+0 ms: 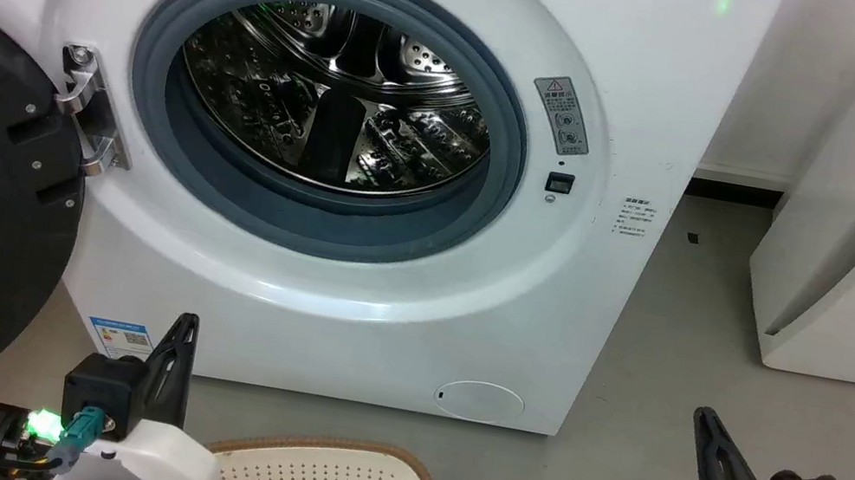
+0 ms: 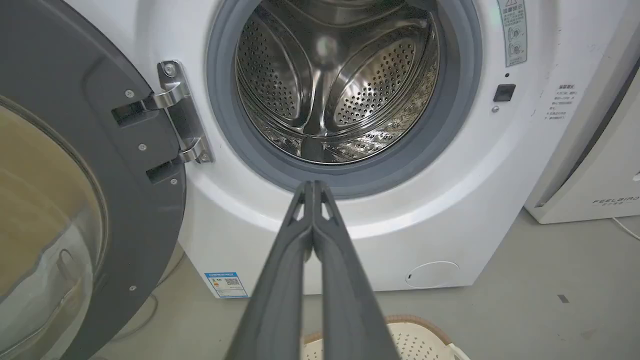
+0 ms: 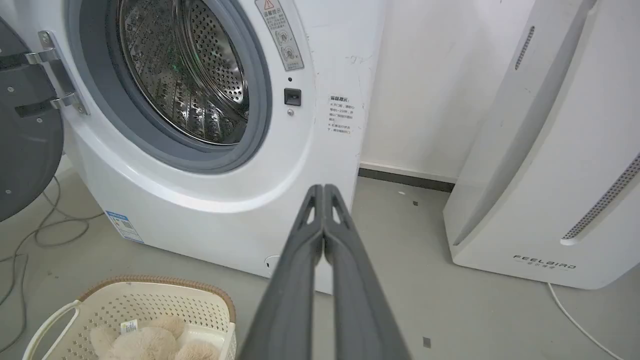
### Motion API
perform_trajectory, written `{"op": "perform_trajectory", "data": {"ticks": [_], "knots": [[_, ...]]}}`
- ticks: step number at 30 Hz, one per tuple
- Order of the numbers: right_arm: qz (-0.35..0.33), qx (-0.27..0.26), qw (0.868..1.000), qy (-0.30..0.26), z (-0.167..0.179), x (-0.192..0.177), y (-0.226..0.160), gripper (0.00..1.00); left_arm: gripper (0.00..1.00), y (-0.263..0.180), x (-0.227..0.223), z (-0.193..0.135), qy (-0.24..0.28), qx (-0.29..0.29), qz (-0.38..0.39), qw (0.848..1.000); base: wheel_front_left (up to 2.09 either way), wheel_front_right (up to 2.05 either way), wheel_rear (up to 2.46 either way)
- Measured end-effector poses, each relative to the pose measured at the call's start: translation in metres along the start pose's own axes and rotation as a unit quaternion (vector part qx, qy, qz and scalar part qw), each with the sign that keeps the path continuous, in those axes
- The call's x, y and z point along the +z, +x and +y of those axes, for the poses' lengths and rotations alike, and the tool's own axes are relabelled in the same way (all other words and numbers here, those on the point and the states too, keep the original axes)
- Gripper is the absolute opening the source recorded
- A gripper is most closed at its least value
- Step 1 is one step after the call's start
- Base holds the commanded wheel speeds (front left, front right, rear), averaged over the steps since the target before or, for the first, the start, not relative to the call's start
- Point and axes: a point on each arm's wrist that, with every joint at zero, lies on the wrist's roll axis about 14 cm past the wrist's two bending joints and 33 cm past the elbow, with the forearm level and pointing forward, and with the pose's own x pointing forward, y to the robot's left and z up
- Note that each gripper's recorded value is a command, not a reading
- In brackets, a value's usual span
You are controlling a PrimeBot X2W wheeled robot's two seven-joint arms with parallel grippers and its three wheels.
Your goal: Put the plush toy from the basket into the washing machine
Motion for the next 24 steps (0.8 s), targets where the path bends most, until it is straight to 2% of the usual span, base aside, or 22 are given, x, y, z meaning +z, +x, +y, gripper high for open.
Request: {"op": "perform_trajectory", "data": {"ticks": [19,20,24], "knots": [[0.000,0.000,1.000,0.000,0.0001,0.0000,0.0000,0.00,0.00,0.0000,0.0000,-0.0001,0.000,0.000,0.000,1.000,0.00,0.00,0.00],[0.000,0.000,1.000,0.000,0.0001,-0.0001,-0.0001,1.00,1.00,0.0000,-0.0001,-0.0001,0.000,0.000,0.000,1.000,0.00,0.00,0.00],[0.000,0.001,1.000,0.000,0.0005,-0.0001,-0.0001,1.00,1.00,0.0000,-0.0002,-0.0006,0.000,-0.001,0.000,1.000,0.00,0.00,0.00]]}}
